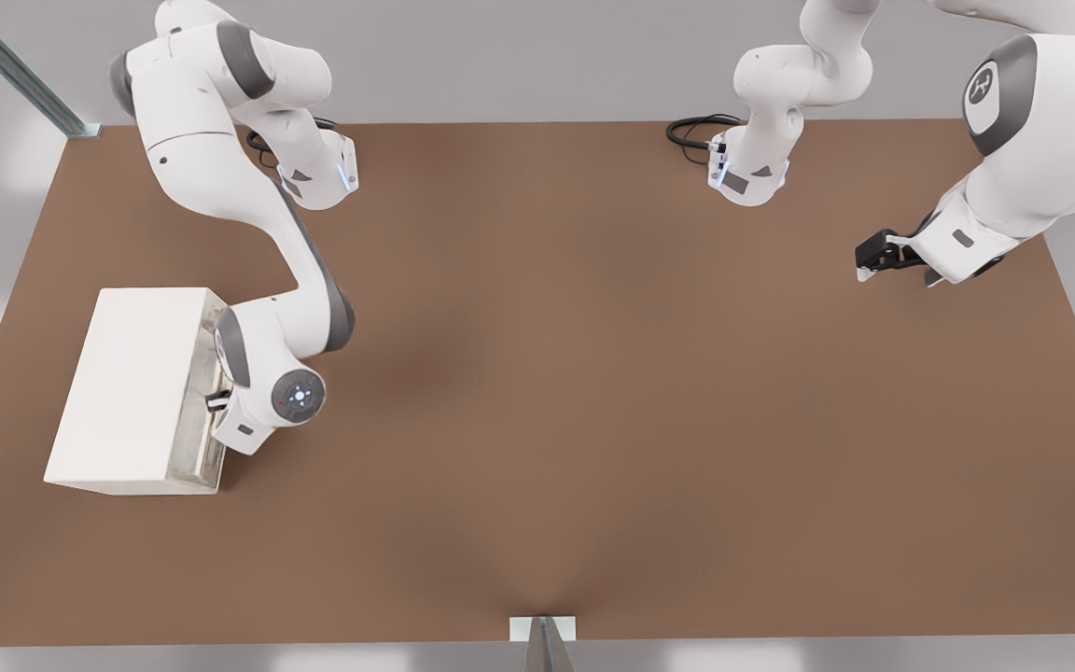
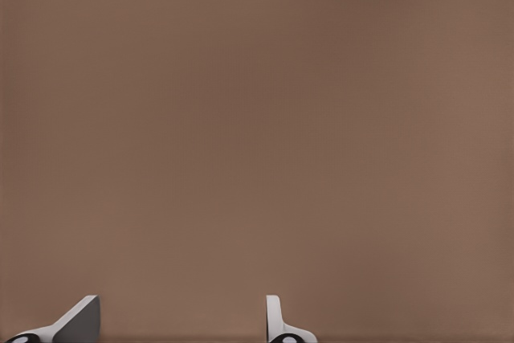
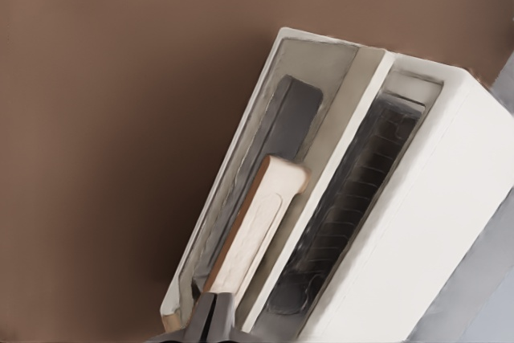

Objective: Keep left arm still and open the oven door with right arm

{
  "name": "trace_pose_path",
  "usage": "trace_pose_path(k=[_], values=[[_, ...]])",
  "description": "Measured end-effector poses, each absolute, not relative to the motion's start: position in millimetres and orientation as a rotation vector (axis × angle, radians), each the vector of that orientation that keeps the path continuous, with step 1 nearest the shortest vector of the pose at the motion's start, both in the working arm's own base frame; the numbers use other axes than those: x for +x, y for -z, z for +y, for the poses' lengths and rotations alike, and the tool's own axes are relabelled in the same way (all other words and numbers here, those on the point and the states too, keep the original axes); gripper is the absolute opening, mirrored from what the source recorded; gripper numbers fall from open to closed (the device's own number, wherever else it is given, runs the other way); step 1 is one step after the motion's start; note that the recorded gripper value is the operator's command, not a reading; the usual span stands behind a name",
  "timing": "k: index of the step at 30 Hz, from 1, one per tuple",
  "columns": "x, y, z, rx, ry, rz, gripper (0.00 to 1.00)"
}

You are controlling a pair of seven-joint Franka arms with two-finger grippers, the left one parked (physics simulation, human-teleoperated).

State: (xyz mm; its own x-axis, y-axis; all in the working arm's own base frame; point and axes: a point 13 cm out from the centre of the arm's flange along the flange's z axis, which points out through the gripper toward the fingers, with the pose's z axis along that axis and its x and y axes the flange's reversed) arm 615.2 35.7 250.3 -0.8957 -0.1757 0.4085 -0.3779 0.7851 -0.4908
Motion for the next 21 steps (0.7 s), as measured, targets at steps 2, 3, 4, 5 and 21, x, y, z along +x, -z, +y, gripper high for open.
trace_pose_path(k=[2, 3, 4, 5, 21], values=[[630.9, -275.7, 45.3, 0.337, -0.696, -2.721, 0.34], [635.1, -285.0, 36.8, 0.276, -0.614, -2.751, 1.0], [636.5, -292.3, 23.3, 0.211, -0.528, -2.771, 1.0], [636.0, -306.1, 4.5, 0.137, -0.445, -2.796, 1.0], [547.5, -455.2, -14.4, -0.01, -0.027, -2.888, 1.0]])
